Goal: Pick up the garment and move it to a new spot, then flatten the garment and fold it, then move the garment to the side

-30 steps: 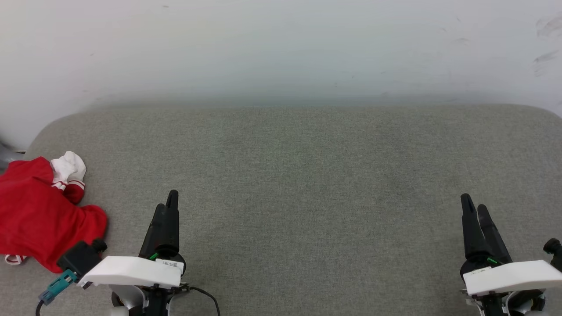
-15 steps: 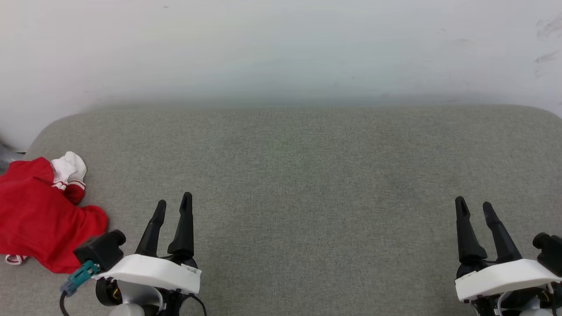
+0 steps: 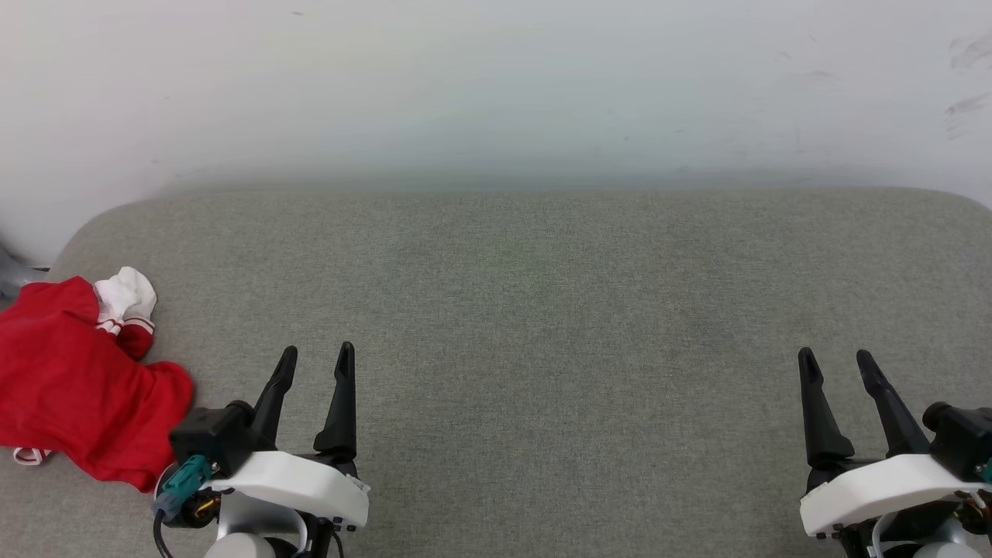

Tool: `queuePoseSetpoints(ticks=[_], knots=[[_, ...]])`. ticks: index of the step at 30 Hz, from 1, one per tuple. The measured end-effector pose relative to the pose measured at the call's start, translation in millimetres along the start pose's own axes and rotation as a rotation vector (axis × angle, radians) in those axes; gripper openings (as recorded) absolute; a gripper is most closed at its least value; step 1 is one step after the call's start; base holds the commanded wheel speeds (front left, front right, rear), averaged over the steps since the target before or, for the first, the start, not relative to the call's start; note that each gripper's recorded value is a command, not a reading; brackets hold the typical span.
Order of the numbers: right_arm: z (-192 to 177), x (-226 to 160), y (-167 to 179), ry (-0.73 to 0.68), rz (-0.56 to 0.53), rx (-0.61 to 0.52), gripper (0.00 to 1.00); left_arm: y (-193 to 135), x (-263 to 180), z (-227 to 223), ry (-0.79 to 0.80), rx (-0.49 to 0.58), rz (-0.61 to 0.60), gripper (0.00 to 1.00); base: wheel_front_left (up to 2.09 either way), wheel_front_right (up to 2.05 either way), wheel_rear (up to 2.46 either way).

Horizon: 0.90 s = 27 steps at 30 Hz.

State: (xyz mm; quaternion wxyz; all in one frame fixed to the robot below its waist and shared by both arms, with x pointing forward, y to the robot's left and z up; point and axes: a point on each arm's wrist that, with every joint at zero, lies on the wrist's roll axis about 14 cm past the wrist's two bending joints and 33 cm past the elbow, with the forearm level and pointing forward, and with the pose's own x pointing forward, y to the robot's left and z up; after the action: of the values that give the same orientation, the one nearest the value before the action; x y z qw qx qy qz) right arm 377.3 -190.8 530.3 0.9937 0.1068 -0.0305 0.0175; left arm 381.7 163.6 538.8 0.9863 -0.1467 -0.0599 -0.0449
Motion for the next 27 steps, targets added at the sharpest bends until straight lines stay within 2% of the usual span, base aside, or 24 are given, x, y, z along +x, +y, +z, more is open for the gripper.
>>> queuePoseSetpoints(ticks=[15,27], knots=[[3.6,-1.7,2.3,0.021,0.013,-0.177,1.00,-3.7,-2.8,-4.9,0.007,0.157,-0.031,1.00,0.00,0.00,0.00],[8.5,-1.6,2.2,0.017,0.013,-0.242,1.00,-8.2,-3.4,-4.6,-0.006,0.205,-0.060,1.00,0.00,0.00,0.00]])
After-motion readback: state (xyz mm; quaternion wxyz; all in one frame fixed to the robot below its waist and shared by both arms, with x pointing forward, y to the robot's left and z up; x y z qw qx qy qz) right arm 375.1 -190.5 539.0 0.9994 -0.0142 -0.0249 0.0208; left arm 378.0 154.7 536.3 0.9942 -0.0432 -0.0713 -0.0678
